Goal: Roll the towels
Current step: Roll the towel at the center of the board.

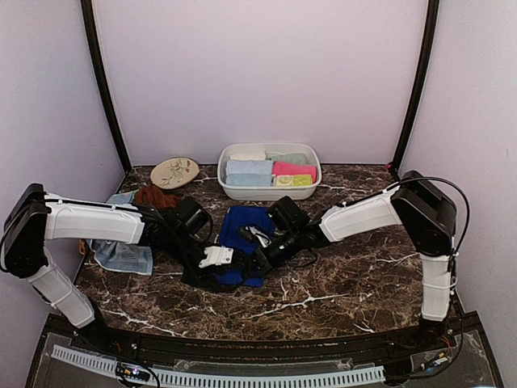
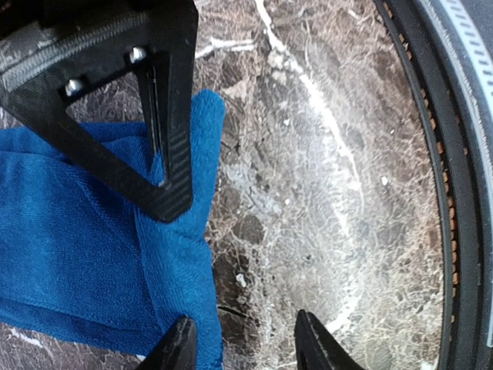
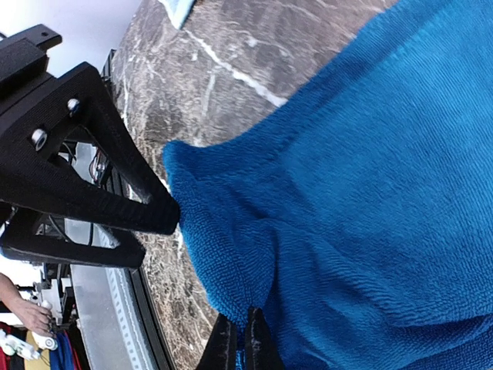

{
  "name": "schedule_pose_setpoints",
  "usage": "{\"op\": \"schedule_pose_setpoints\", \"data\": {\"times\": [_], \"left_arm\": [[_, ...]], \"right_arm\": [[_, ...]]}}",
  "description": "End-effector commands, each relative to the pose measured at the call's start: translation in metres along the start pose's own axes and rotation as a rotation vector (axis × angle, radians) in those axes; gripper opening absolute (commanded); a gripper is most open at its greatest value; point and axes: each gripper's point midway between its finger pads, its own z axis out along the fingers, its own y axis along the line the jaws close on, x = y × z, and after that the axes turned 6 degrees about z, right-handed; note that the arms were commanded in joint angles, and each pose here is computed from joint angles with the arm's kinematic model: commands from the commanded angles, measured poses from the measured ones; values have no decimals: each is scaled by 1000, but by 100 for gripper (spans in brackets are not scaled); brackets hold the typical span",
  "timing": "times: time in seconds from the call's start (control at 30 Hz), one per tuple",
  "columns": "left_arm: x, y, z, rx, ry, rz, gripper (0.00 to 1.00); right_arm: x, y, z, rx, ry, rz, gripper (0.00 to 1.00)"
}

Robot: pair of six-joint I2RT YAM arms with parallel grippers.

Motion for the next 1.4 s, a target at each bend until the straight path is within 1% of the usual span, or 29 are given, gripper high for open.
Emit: {"op": "schedule_pose_setpoints", "data": {"times": [0.0,0.1,0.23,0.3,0.4,0.5,0.53,0.6,0.63,0.7,0.8,0.9,1.0,1.1,1.17,1.23,1.27,1.33,1.37], "left_arm": [[8,13,9,-41,60,58,43],[15,25,17,-78,97,61,37],[20,42,21,-146,132,62,23],[21,47,22,-166,132,64,20],[25,44,24,-160,132,87,20],[35,36,29,-134,152,100,22],[37,32,30,-110,160,96,23],[37,23,30,-59,156,78,27],[36,18,29,-31,145,64,30],[35,9,27,4,127,63,35],[39,3,28,-1,120,80,40],[47,8,32,-30,148,89,41],[57,11,38,-45,181,86,39],[67,19,45,-86,221,88,24],[69,23,47,-98,233,78,13],[68,22,47,-88,229,63,2],[65,22,45,-79,223,54,0],[60,17,42,-41,200,27,0],[57,15,39,-18,188,10,0]], "right_arm": [[8,-25,2,26,14,83,0],[10,-32,2,38,16,94,0],[14,-42,1,73,24,96,0],[17,-46,1,89,31,101,0],[18,-50,1,102,31,107,0],[17,-55,0,126,26,111,0],[16,-56,-2,133,19,108,4],[8,-54,-10,148,-23,100,11],[2,-51,-14,138,-47,99,12],[-8,-45,-20,122,-83,93,13],[-11,-42,-17,110,-62,94,12],[-10,-46,-13,112,-45,109,10],[-9,-47,-15,121,-49,111,13],[-11,-47,-25,143,-71,99,20],[-17,-48,-40,167,-111,87,24],[-28,-50,-60,194,-171,77,33],[-26,-56,-71,220,-194,83,38],[-36,-61,-99,284,-275,53,51],[-43,-60,-115,333,-327,14,62]]}}
